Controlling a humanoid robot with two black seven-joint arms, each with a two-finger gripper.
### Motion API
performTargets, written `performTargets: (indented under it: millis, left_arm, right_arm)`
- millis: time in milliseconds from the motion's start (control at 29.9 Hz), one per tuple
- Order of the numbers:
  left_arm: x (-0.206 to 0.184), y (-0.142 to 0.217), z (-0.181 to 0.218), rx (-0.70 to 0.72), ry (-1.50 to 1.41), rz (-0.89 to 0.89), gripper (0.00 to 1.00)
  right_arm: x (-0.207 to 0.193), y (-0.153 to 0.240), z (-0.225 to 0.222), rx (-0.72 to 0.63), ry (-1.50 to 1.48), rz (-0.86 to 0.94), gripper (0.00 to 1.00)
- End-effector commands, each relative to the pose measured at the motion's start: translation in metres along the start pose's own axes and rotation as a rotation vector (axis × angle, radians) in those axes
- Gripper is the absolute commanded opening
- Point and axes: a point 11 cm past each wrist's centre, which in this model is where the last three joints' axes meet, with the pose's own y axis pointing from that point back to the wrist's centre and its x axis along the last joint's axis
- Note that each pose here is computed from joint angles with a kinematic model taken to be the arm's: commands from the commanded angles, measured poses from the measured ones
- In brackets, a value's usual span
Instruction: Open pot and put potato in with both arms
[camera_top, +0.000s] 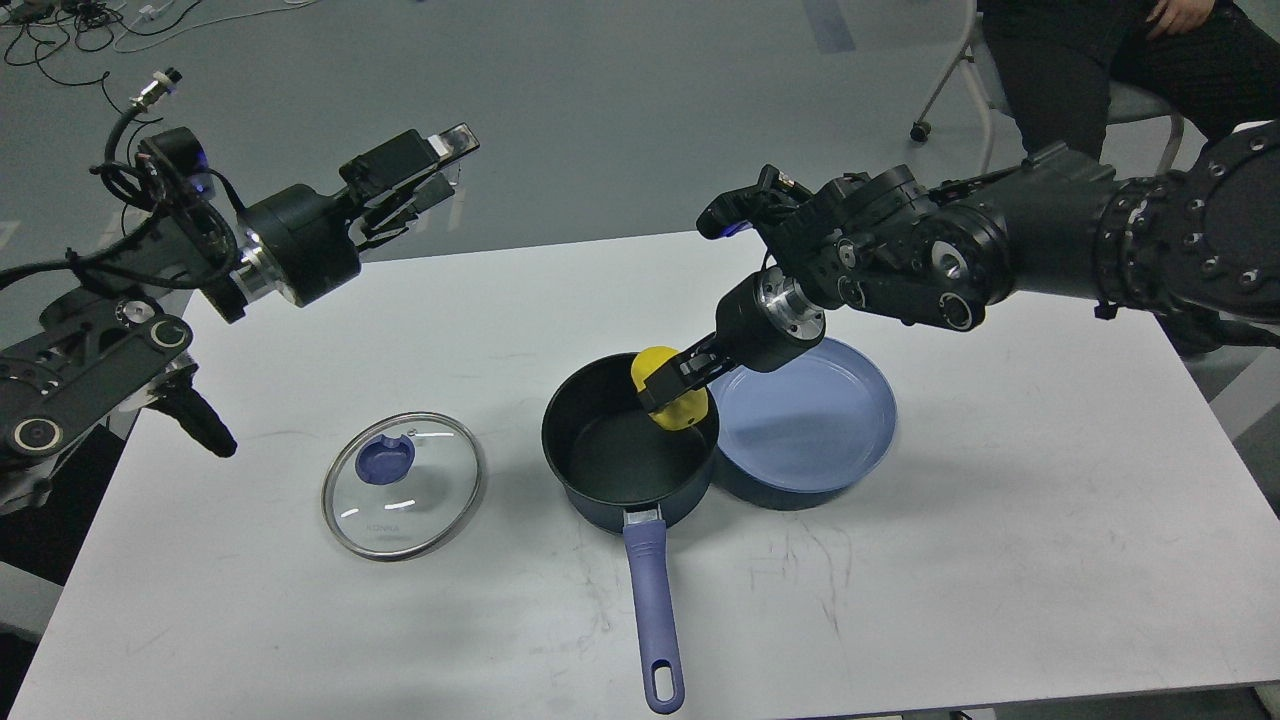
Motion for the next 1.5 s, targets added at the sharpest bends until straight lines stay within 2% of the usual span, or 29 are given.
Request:
performTargets:
  millis: [0, 33, 67, 200, 334, 501, 668, 768, 902, 935, 969, 1102, 1136, 1203, 1403, 1470]
  left_arm:
    - [0.0, 0.0, 0.0, -0.001, 0.0, -0.001, 0.97]
    - [-0.001, 0.0, 0.0, 0.0, 0.001, -0.001, 0.97]
    - [-0.001, 0.0, 0.0, 0.0, 0.001, -0.001, 0.97]
    - [-0.001, 0.0, 0.0, 0.0, 0.001, -0.004, 0.97]
    - [-0.001, 0.0, 0.0, -0.001, 0.001, -0.002, 0.97]
    - [-0.002, -0.001, 0.0, -0.002, 0.002, -0.004, 0.97]
    - [-0.003, -0.002, 0.0, -0.001, 0.004, -0.007, 0.97]
    - [-0.004, -0.003, 0.001, -0.004, 0.005, -0.008, 0.97]
    - [-0.006, -0.004, 0.0, -0.004, 0.008, -0.011, 0.97]
    - [-0.006, -0.004, 0.0, -0.004, 0.008, -0.011, 0.97]
    - [-0.007, -0.005, 0.0, -0.006, 0.012, -0.012, 0.97]
    - [-0.015, -0.015, 0.0, -0.024, 0.037, -0.019, 0.97]
    - [-0.015, -0.015, 0.0, -0.024, 0.038, -0.019, 0.97]
    - [-0.021, -0.02, 0.0, -0.036, 0.066, -0.018, 0.97]
    - [-0.036, -0.032, -0.009, -0.056, 0.188, 0.012, 0.97]
    - [-0.036, -0.036, -0.011, -0.085, 0.276, 0.063, 0.97]
  right_arm:
    - [0.0, -0.001, -0.002, 0.011, -0.007, 0.004, 0.59]
    - [0.0, -0.002, -0.002, 0.014, -0.009, 0.005, 0.63]
    - [0.001, -0.002, -0.003, 0.019, -0.01, 0.009, 0.74]
    - [0.003, -0.001, -0.005, 0.022, -0.009, 0.015, 0.9]
    - [0.004, -0.001, -0.004, 0.022, -0.009, 0.02, 0.95]
    - [0.011, 0.002, -0.007, 0.025, -0.005, 0.038, 0.96]
    - [0.044, 0.018, -0.028, 0.07, 0.007, 0.13, 0.96]
    - [0.051, 0.019, -0.039, 0.11, -0.005, 0.153, 0.96]
    - [0.059, 0.085, 0.023, 0.097, -0.172, 0.335, 0.96]
    - [0.059, 0.086, 0.023, 0.097, -0.172, 0.335, 0.96]
    - [0.054, 0.099, 0.042, 0.102, -0.236, 0.382, 0.96]
    - [0.039, 0.139, 0.09, 0.196, -0.48, 0.59, 0.96]
    - [0.039, 0.139, 0.09, 0.197, -0.481, 0.59, 0.96]
    - [0.027, 0.156, 0.113, 0.277, -0.62, 0.713, 0.96]
    - [-0.017, 0.149, 0.147, 0.463, -0.916, 0.892, 0.96]
    - [-0.043, 0.139, 0.161, 0.534, -1.05, 0.96, 0.96]
